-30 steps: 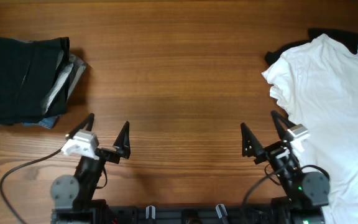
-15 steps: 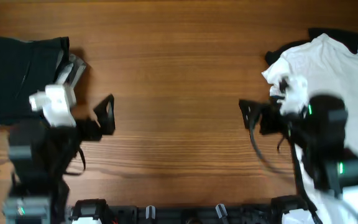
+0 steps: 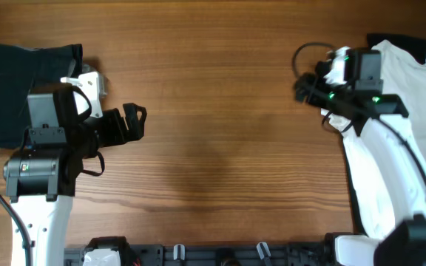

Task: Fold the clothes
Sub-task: 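Reach the right gripper to the white T-shirt's near edge and grasp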

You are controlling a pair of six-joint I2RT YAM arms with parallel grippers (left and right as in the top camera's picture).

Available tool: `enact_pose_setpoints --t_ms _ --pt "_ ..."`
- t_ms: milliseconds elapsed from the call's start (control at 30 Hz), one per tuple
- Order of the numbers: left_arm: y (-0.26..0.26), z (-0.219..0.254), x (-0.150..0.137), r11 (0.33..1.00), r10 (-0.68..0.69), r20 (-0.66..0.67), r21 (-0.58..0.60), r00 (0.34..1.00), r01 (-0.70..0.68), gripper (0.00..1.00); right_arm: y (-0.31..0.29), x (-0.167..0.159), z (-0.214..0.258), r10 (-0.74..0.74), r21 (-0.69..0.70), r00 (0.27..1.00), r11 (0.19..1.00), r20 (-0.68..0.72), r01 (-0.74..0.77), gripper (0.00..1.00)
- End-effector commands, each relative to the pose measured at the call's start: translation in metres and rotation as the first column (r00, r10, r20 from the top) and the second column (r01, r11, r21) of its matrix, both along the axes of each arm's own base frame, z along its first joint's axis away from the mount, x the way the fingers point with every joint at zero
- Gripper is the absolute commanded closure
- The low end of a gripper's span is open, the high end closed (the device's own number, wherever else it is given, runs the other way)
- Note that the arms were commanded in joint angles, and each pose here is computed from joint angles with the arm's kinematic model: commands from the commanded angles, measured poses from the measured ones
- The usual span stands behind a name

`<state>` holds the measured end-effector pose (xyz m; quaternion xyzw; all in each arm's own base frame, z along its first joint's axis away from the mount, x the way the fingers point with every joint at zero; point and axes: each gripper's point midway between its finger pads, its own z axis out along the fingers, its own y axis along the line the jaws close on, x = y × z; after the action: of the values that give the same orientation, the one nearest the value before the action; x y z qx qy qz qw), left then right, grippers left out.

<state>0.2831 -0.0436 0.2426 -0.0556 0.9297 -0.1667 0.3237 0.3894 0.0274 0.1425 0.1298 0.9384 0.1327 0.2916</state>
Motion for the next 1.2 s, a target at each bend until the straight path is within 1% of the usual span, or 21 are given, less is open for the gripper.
enact_pose_setpoints --t_ms 0,67,167,200,300,367,433,467,500,600,633,700,733,767,800,833,867,900,933,967,1167 --pt "-0.004 0.004 0.001 0.999 -0.014 -0.003 -0.03 1.0 0.013 0.0 -0.059 0.025 -0.018 -0.22 -0.071 0.976 0.973 0.01 0.22 0.18" --pt "-0.004 0.004 0.001 0.999 -0.014 -0.003 -0.03 1.0 0.013 0.0 -0.081 0.029 -0.035 -0.276 -0.091 0.961 0.958 -0.013 0.273 0.17" --pt "-0.004 0.004 0.001 0.999 -0.013 -0.004 -0.03 1.0 0.013 0.0 -0.097 0.029 -0.067 -0.306 -0.105 0.949 0.949 -0.074 0.298 0.16" --pt "-0.004 0.004 0.001 0.999 -0.014 -0.003 -0.03 1.0 0.013 0.0 -0.099 0.028 -0.079 -0.299 -0.115 0.949 0.951 -0.103 0.287 0.16" --pt "-0.004 0.004 0.002 0.999 -0.013 0.001 -0.029 1.0 0.013 0.0 -0.094 0.022 -0.117 -0.233 -0.145 0.954 0.968 -0.191 0.207 0.12" --pt "-0.004 0.005 0.002 0.999 -0.014 0.005 -0.029 1.0 0.014 0.0 -0.092 0.017 -0.136 -0.206 -0.169 0.949 0.971 -0.238 0.169 0.13" --pt "-0.004 0.005 0.002 0.999 -0.014 0.005 -0.029 1.0 0.014 0.0 -0.097 0.013 -0.147 -0.227 -0.195 0.937 0.964 -0.266 0.178 0.25" --pt "-0.004 0.005 0.002 0.999 -0.014 0.005 -0.029 1.0 0.014 0.0 -0.102 0.009 -0.15 -0.265 -0.22 0.924 0.953 -0.276 0.208 0.38" --pt "-0.004 0.005 0.002 0.999 -0.014 0.005 -0.029 1.0 0.014 0.0 -0.105 0.009 -0.15 -0.284 -0.228 0.919 0.947 -0.275 0.225 0.43" --pt "-0.004 0.005 0.002 0.999 -0.014 0.005 -0.029 1.0 0.014 0.0 -0.108 0.013 -0.141 -0.293 -0.231 0.924 0.943 -0.245 0.238 0.44" --pt "-0.004 0.005 0.002 0.999 -0.014 0.005 -0.029 1.0 0.014 0.0 -0.108 0.014 -0.137 -0.291 -0.231 0.927 0.944 -0.236 0.237 0.5" --pt "-0.004 0.005 0.002 0.999 -0.014 0.005 -0.029 1.0 0.014 0.0 -0.11 0.017 -0.125 -0.292 -0.233 0.935 0.942 -0.204 0.243 0.69" --pt "-0.004 0.005 0.002 0.999 -0.014 0.005 -0.029 1.0 0.014 0.0 -0.11 0.018 -0.12 -0.293 -0.234 0.937 0.941 -0.193 0.246 0.81" --pt "-0.004 0.005 0.002 0.999 -0.014 0.005 -0.029 1.0 0.014 0.0 -0.112 0.02 -0.11 -0.298 -0.237 0.939 0.937 -0.169 0.255 0.89" --pt "-0.004 0.005 0.002 0.999 -0.014 0.005 -0.029 1.0 0.014 0.0 -0.113 0.02 -0.104 -0.301 -0.24 0.941 0.935 -0.154 0.26 0.89" --pt "-0.004 0.005 0.002 0.999 -0.014 0.005 -0.029 1.0 0.014 0.0 -0.115 0.022 -0.093 -0.309 -0.246 0.943 0.93 -0.125 0.272 0.85" --pt "-0.004 0.005 0.002 0.999 -0.014 0.005 -0.029 1.0 0.014 0.0 -0.118 0.023 -0.083 -0.317 -0.255 0.943 0.925 -0.1 0.284 0.73" --pt "-0.004 0.005 0.002 0.999 -0.014 0.005 -0.029 1.0 0.014 0.0 -0.12 0.023 -0.074 -0.322 -0.258 0.943 0.92 -0.078 0.293 0.73" --pt "-0.004 0.005 0.002 0.999 -0.014 0.005 -0.029 1.0 0.014 0.0 -0.121 0.023 -0.067 -0.326 -0.26 0.943 0.918 -0.062 0.3 0.8" --pt "-0.004 0.005 0.002 0.999 -0.014 0.005 -0.029 1.0 0.014 0.0 -0.121 0.023 -0.06 -0.327 -0.258 0.944 0.917 -0.046 0.305 0.96" --pt "-0.004 0.005 0.002 0.999 -0.014 0.004 -0.029 1.0 0.014 0.0 -0.122 0.02 -0.045 -0.33 -0.257 0.944 0.914 -0.023 0.314 0.96"
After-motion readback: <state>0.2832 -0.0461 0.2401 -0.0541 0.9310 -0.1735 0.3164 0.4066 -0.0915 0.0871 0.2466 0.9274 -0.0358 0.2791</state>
